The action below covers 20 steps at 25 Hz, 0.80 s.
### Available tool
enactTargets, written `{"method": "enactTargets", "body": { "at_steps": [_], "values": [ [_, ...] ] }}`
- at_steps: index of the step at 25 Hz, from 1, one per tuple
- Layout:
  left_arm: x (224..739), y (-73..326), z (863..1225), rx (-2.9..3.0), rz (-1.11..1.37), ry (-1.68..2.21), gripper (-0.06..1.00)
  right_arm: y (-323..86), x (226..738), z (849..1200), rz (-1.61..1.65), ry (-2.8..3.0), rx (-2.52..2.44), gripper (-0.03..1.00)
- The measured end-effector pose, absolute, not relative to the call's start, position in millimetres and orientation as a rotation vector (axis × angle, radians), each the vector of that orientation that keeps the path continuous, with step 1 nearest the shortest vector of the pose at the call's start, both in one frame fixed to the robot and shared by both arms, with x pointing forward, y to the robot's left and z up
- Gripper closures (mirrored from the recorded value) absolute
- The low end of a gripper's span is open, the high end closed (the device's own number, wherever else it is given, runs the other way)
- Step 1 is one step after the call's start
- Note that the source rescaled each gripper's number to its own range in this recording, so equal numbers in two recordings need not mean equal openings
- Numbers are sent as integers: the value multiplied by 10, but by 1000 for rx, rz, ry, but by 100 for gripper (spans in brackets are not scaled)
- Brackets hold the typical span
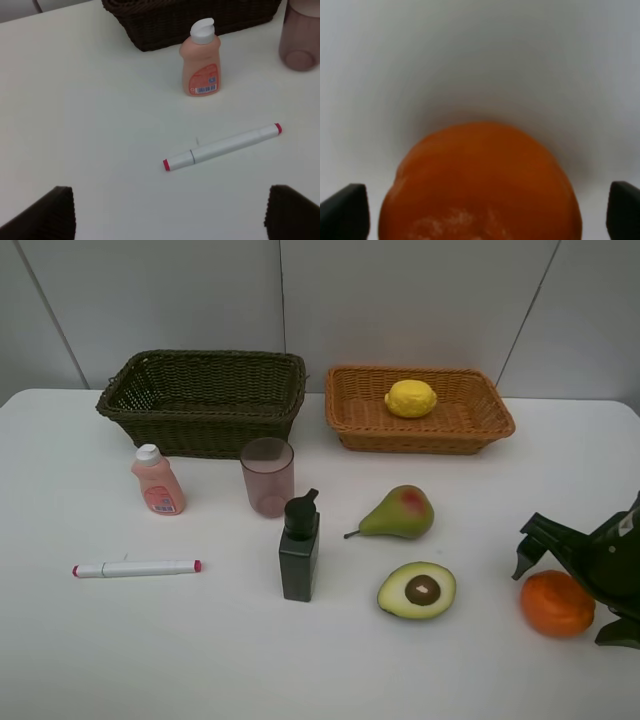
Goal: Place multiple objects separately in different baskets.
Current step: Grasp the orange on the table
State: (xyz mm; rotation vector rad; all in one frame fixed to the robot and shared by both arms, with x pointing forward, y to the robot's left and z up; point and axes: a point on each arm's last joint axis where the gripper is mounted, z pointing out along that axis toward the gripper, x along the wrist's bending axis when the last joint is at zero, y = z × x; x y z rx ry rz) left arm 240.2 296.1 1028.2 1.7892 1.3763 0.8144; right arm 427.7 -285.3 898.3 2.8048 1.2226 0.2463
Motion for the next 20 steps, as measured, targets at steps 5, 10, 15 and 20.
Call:
{"method": "enactTargets", "body": {
  "at_steps": [5,10,15,20],
  "values": [
    [2402,2961,10282,1789,814,1376,-6,-2853,4277,8983,246,1223,2804,5],
    [2402,2961,10282,1789,814,1376,-6,-2852,4285,8984,259,1221,2802,61],
    [2402,2961,10282,1789,814,1376,-6,-2851,4286,8985,261,1220,2802,61],
    [2402,2961,10282,1789,814,1376,-6,-2852,4284,8984,258,1222,2801,61]
  ]
}}
